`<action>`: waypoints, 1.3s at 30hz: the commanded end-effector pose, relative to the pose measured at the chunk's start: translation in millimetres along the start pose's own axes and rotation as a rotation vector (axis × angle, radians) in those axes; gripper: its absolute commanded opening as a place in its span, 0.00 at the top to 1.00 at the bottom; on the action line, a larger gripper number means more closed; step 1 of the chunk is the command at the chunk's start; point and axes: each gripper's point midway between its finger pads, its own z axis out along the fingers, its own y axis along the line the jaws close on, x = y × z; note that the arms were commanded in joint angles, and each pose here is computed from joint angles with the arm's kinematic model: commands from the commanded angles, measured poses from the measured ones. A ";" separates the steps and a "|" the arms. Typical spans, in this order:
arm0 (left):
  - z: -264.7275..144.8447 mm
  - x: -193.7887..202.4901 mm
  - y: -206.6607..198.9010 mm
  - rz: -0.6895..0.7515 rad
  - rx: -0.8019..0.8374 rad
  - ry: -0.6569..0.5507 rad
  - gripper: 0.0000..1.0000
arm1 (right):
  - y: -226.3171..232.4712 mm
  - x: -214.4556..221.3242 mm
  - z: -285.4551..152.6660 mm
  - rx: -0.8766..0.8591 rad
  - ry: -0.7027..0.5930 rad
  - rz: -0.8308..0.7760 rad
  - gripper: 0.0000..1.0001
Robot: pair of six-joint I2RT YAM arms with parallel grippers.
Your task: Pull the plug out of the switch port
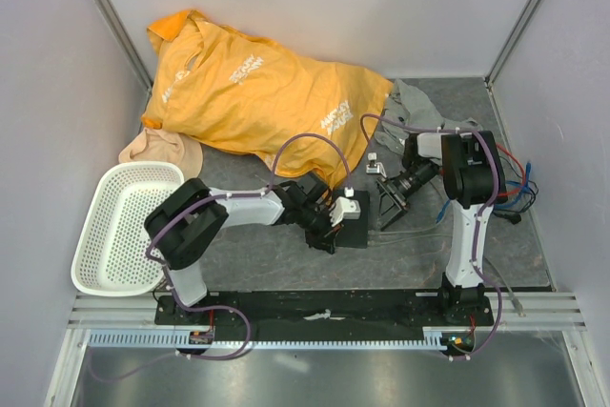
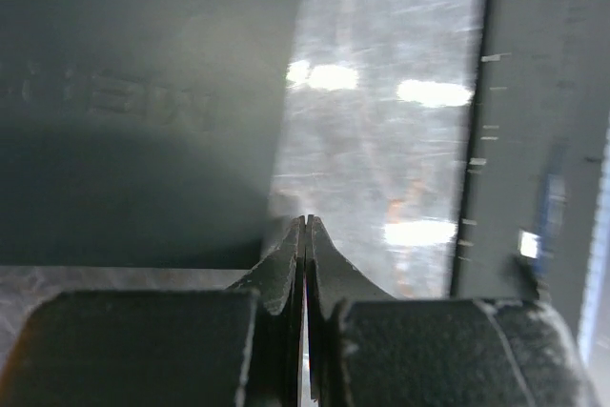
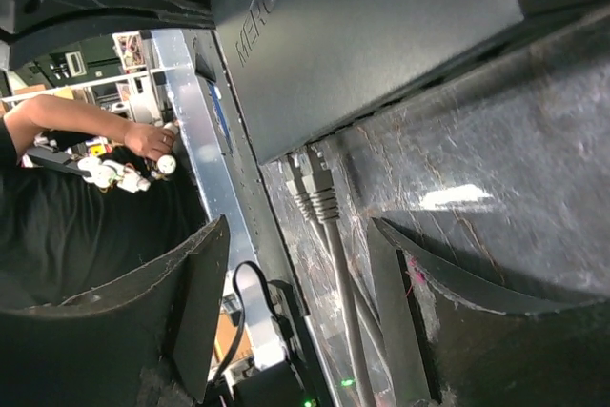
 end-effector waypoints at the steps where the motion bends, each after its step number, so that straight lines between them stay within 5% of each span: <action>1: 0.8 -20.9 52.1 0.082 -0.222 -0.027 0.98 | -7.9 -10.5 6.8 0.000 -0.017 -0.006 0.33; 9: -42.7 -34.3 113.5 -0.007 -0.498 -0.049 0.98 | -18.0 -22.2 7.5 0.051 -0.063 0.012 0.35; 15: -60.8 -72.2 52.5 0.091 -0.166 -0.206 0.98 | -26.6 -48.3 3.2 0.096 -0.145 0.043 0.36; 22: -63.9 -126.7 62.7 -0.061 -0.169 -0.352 0.99 | -46.9 -58.5 0.8 0.237 -0.237 0.099 0.40; 28: -35.0 -125.4 87.6 -0.271 -0.136 -0.336 0.98 | -60.6 -77.2 -1.3 0.262 -0.294 0.132 0.41; 39: -7.7 -84.4 116.6 -0.379 -0.215 -0.214 0.98 | -62.3 -69.9 7.9 0.195 -0.289 0.129 0.43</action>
